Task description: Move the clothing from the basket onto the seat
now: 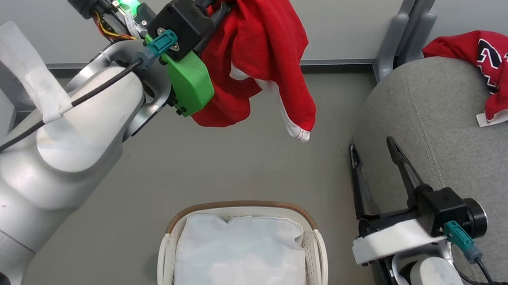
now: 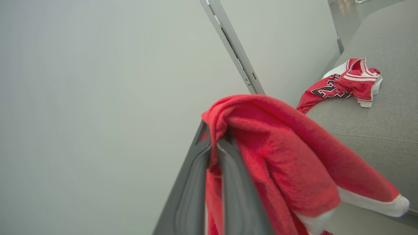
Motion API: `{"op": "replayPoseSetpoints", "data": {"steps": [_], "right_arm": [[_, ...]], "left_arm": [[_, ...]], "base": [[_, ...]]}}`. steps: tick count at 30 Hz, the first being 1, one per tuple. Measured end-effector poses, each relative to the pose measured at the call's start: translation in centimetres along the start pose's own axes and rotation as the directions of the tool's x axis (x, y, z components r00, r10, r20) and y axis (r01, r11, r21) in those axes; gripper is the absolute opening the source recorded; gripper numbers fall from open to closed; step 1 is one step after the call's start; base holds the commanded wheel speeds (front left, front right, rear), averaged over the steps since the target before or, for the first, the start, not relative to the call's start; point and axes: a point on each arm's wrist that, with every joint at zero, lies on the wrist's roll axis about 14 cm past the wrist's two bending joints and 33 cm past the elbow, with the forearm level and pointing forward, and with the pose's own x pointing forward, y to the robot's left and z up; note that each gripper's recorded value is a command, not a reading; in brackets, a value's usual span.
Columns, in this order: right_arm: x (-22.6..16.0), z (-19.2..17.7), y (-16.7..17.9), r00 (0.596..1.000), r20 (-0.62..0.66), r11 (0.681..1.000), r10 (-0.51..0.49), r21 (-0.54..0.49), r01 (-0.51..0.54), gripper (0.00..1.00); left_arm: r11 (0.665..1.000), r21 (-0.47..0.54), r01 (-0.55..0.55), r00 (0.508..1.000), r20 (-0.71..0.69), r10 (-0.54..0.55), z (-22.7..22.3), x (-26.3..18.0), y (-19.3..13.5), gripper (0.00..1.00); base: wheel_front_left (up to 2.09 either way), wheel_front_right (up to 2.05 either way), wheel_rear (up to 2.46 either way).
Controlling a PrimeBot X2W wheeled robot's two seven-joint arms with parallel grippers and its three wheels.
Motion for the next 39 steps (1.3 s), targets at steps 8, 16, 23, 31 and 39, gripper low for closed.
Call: {"op": "replayPoseSetpoints", "data": {"steps": [8,16,23,31,39], "right_arm": [[1.8,3.6,3.9,0.987,0.1,0.992,0.122,0.016,-0.125,1.0],[3.7,5.1,8.0,0.957,0.125,0.965,0.263,-0.042,-0.26,1.0],[5.0,4.0,8.0,0.958,0.075,0.958,0.276,-0.101,-0.268,1.0],[6.5,5.4,8.5,0.951,0.093,0.946,0.296,-0.165,-0.278,1.0],[6.9,6.1,10.3,0.932,0.1,0.927,0.348,-0.182,-0.327,0.0]], "left_arm": [[1.0,-0.002,0.019,1.0,0.004,-0.019,1.3,-0.1,-0.9,0.0],[0.999,-0.01,0.042,0.999,0.021,-0.042,2.6,-0.2,-2.2,0.0],[0.998,-0.001,0.058,0.997,0.042,-0.057,4.0,-0.9,-3.0,0.0],[0.997,0.004,0.077,0.995,0.058,-0.077,5.1,-1.7,-4.1,0.0],[0.996,-0.021,0.085,0.995,0.056,-0.084,5.0,-2.4,-4.8,0.0]], "base": [[0.0,0.0,0.0],[0.0,0.0,0.0],[0.0,0.0,0.0],[0.0,0.0,0.0],[0.0,0.0,0.0]]}}
